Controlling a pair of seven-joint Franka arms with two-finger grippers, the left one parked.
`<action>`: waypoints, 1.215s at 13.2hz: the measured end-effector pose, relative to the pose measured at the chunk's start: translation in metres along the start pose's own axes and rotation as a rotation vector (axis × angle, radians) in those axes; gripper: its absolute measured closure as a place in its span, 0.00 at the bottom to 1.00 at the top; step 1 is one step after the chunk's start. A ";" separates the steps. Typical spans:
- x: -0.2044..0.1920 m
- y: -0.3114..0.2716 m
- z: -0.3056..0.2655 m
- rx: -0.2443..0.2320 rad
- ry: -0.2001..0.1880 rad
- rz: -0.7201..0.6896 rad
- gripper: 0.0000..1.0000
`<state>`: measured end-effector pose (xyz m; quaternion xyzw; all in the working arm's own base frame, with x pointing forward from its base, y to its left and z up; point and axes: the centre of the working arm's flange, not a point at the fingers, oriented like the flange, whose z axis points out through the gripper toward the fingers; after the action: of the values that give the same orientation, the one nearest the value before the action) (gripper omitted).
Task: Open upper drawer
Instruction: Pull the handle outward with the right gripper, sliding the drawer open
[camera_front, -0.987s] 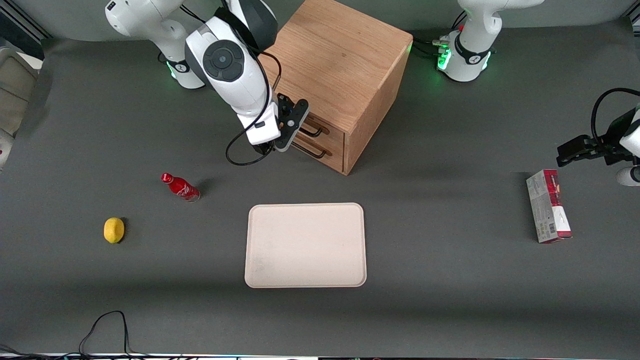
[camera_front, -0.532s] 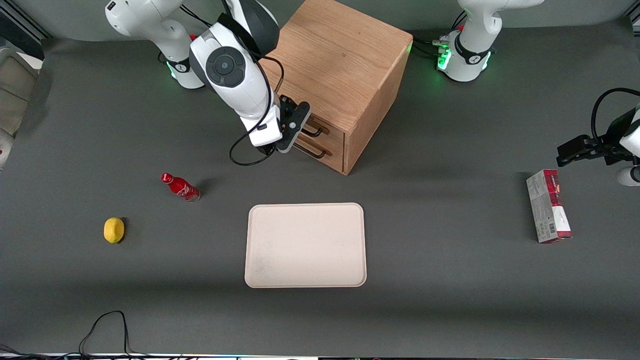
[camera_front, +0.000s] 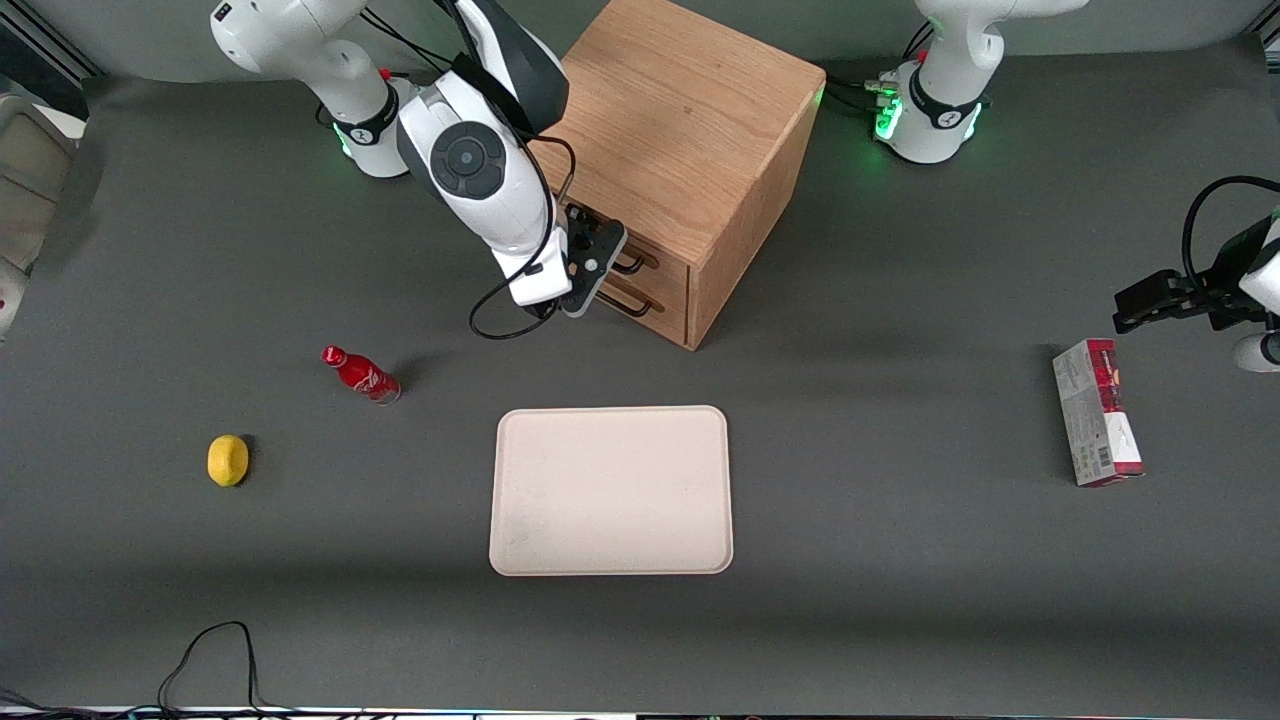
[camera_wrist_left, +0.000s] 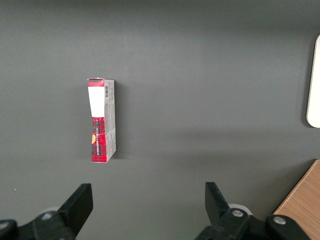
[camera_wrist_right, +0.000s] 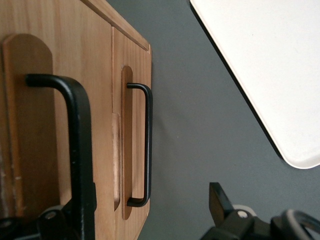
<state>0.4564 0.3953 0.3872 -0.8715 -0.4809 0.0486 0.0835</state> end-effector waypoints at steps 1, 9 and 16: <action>0.000 0.000 0.000 0.000 0.000 0.000 0.00; 0.002 0.013 -0.014 -0.015 0.025 -0.016 0.00; -0.003 0.058 -0.019 -0.025 0.041 -0.001 0.00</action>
<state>0.5057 0.3606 0.3951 -0.8730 -0.4801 0.0248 0.0825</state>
